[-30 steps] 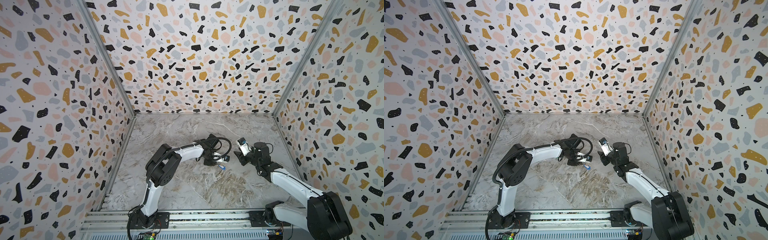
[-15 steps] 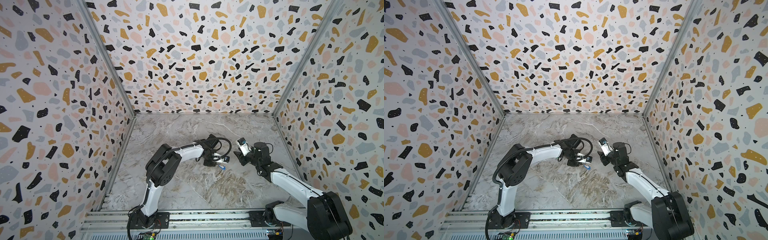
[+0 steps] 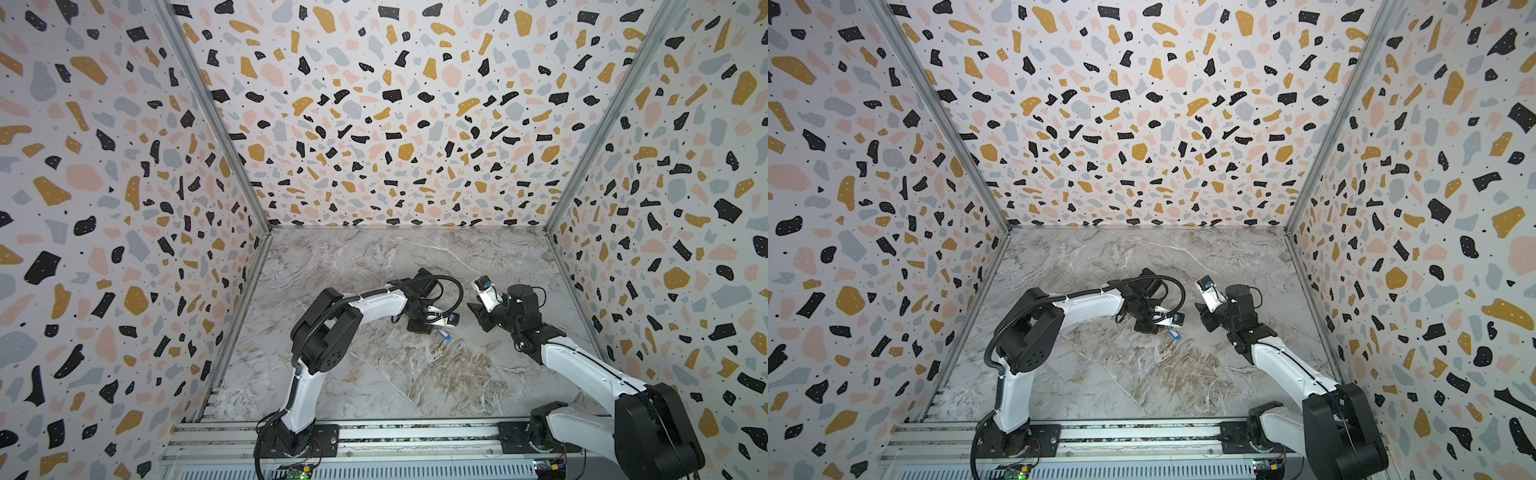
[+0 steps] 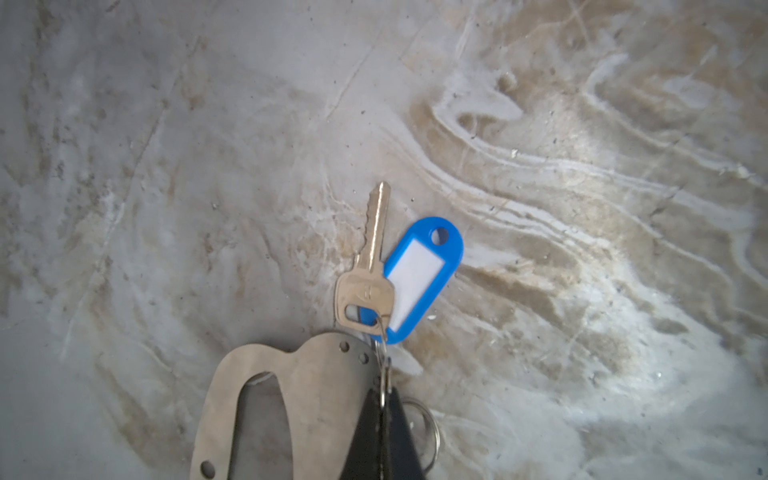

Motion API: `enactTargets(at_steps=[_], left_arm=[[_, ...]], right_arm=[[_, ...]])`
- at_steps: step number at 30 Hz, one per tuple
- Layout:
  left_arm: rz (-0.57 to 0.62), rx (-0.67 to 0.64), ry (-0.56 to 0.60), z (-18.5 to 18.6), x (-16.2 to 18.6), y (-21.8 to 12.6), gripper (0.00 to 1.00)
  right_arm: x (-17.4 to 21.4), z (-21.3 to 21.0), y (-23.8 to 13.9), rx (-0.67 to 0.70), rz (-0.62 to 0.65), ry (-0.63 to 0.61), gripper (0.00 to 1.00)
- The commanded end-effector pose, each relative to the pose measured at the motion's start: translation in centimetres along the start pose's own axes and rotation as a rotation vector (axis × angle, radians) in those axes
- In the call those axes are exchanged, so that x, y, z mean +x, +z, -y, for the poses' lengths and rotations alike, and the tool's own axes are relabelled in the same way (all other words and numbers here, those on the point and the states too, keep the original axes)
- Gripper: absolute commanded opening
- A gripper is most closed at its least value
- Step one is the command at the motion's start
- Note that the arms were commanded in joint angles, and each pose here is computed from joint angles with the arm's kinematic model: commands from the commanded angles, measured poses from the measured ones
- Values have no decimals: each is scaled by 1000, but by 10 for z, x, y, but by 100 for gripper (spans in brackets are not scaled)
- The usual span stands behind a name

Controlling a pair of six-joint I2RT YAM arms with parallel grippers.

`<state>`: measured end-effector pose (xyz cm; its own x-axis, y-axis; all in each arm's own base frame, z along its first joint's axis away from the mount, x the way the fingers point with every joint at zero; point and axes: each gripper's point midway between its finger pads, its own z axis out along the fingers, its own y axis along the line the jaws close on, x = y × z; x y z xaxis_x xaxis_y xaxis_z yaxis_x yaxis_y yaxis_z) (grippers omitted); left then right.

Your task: Remove the keys from the keyring

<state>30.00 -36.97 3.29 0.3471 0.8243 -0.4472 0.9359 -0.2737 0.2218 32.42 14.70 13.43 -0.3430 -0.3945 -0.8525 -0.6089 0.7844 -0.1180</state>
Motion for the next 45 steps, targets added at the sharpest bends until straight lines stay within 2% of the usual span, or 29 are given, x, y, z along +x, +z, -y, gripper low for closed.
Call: enactTargets(at_steps=[1, 12, 25, 35, 45], left_arm=[[51, -28, 24, -1, -16, -16, 0], [179, -121, 6, -7, -42, -62, 0], [409, -270, -63, -29, -75, -128, 0], [601, -335, -83, -34, -107, -178, 0], [660, -384, -65, -32, -118, -207, 0]], right_arm=[[0, 0, -3, -2, 8, -11, 39], [-10, -3, -12, 0, 80, -68, 39], [-36, -44, -34, -185, 285, -199, 40], [-63, -62, -55, -243, 443, -326, 41], [-88, -71, -78, -258, 548, -434, 40]])
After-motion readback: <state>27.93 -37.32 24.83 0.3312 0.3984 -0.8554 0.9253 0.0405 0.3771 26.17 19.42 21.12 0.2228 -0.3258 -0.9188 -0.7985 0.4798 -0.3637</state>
